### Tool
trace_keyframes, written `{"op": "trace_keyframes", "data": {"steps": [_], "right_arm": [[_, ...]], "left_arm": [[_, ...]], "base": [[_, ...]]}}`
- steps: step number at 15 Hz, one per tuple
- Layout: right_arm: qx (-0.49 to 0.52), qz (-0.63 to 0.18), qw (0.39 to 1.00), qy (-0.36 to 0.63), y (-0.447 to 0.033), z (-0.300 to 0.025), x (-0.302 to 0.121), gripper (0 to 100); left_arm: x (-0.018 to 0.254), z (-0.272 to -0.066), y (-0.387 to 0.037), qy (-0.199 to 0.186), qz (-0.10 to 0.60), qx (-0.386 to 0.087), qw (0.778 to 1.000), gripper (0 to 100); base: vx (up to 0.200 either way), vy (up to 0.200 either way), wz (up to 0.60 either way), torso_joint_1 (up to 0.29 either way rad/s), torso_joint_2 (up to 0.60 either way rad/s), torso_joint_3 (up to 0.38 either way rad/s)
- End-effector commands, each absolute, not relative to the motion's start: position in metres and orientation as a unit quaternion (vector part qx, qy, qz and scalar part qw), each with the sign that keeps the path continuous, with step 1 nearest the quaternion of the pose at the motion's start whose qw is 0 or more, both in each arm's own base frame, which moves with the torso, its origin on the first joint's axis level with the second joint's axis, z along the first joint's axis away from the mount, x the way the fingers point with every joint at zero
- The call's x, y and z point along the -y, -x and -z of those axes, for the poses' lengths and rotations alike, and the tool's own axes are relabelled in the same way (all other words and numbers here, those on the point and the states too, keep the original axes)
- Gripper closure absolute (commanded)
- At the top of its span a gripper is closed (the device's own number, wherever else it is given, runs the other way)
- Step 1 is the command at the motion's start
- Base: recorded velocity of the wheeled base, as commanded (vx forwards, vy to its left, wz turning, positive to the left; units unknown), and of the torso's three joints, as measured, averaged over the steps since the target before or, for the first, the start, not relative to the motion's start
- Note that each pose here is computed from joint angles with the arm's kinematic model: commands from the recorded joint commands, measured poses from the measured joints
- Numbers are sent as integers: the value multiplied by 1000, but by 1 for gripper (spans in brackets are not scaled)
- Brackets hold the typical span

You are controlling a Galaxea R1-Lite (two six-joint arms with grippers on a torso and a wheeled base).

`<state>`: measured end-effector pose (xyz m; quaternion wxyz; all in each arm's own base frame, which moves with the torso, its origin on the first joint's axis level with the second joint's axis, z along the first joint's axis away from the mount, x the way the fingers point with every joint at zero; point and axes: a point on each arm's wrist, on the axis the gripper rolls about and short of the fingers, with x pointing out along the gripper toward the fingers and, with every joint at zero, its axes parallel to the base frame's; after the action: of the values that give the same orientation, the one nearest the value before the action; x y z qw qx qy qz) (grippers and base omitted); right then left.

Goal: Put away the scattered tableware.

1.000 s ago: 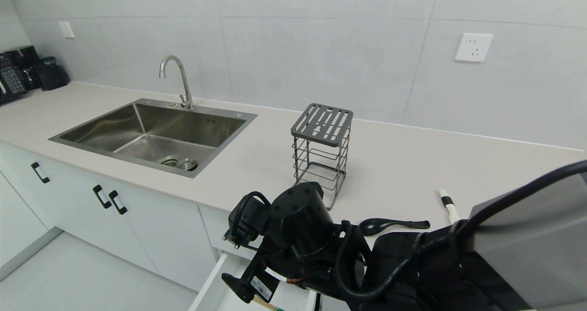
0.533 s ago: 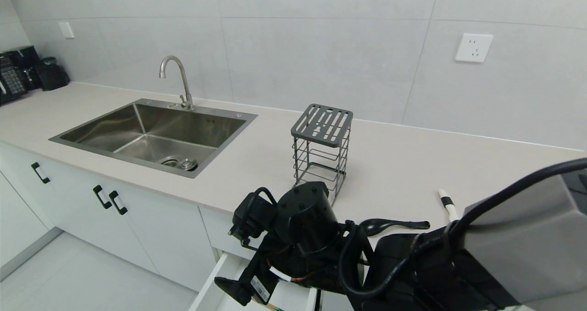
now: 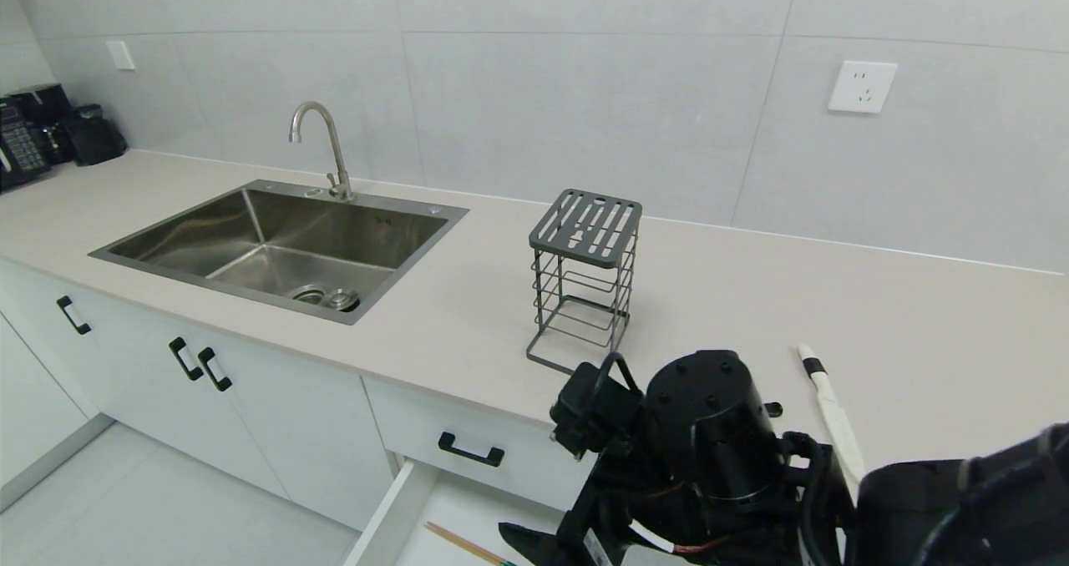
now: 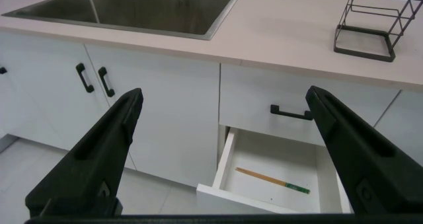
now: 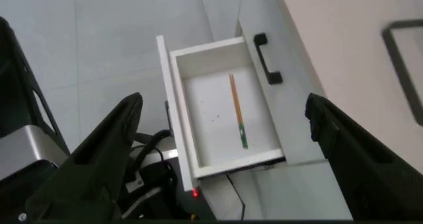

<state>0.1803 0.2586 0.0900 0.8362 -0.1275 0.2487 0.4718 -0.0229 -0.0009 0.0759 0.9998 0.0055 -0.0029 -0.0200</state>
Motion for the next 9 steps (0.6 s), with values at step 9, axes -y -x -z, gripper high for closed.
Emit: {"op": "trace_keyframes", "data": {"steps": [9], "right_arm": [[-252,-343,898,113,-187,-107,-134,0]], "left_arm": [[1,-76,23,-5,20,2,1000,0]], "base": [[0,0,0,0,0,0]]}}
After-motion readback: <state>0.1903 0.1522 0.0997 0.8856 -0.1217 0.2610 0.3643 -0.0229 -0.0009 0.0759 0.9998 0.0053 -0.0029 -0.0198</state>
